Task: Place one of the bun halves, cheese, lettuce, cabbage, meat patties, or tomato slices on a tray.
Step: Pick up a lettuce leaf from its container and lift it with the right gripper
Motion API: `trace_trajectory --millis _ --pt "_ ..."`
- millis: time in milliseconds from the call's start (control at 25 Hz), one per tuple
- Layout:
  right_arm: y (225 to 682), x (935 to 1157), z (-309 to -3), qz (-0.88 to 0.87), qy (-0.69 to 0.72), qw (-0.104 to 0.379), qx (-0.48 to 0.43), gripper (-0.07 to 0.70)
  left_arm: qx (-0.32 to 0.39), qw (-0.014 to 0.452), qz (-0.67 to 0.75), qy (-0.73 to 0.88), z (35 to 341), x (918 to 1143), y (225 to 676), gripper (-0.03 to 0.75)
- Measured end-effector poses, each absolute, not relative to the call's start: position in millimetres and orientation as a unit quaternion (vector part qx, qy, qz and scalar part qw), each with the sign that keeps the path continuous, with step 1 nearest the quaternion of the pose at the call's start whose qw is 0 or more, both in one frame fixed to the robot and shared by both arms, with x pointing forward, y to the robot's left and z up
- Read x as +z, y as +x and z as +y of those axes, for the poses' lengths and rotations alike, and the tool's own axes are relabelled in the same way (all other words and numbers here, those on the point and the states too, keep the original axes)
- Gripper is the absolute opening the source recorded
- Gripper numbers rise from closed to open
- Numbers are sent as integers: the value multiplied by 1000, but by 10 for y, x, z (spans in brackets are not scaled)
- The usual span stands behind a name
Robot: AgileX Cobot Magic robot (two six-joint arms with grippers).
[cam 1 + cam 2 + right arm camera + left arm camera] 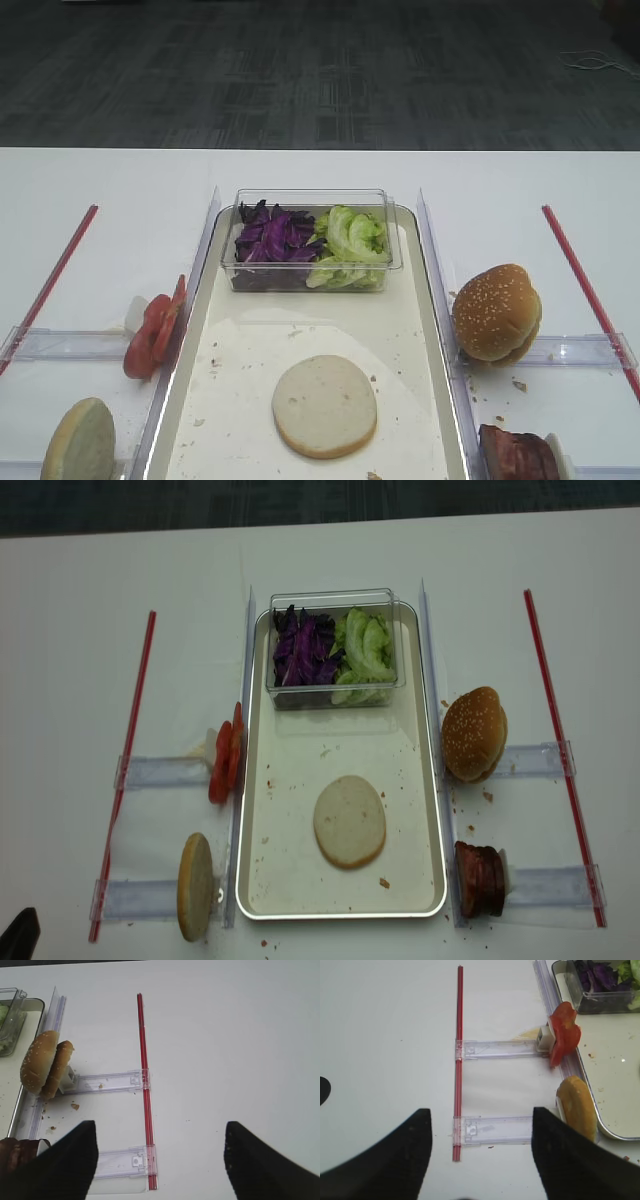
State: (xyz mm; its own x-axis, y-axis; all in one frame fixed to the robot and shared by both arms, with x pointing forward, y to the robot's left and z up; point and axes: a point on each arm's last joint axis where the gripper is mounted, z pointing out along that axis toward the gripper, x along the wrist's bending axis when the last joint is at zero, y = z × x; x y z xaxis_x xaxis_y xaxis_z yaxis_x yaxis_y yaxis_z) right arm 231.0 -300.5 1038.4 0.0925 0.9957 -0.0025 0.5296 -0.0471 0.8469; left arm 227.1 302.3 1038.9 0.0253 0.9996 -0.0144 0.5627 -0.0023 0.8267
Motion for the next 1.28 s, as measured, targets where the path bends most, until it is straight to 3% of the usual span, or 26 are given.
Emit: trace_trajectory --millis 760,1280 --pt "2313 10384 -3003 599 639 361 321 531 322 339 619 630 3023 10389 2271 412" --pt "2545 10379 -3018 624 665 308 271 531 323 338 619 631 3026 10389 2271 412"
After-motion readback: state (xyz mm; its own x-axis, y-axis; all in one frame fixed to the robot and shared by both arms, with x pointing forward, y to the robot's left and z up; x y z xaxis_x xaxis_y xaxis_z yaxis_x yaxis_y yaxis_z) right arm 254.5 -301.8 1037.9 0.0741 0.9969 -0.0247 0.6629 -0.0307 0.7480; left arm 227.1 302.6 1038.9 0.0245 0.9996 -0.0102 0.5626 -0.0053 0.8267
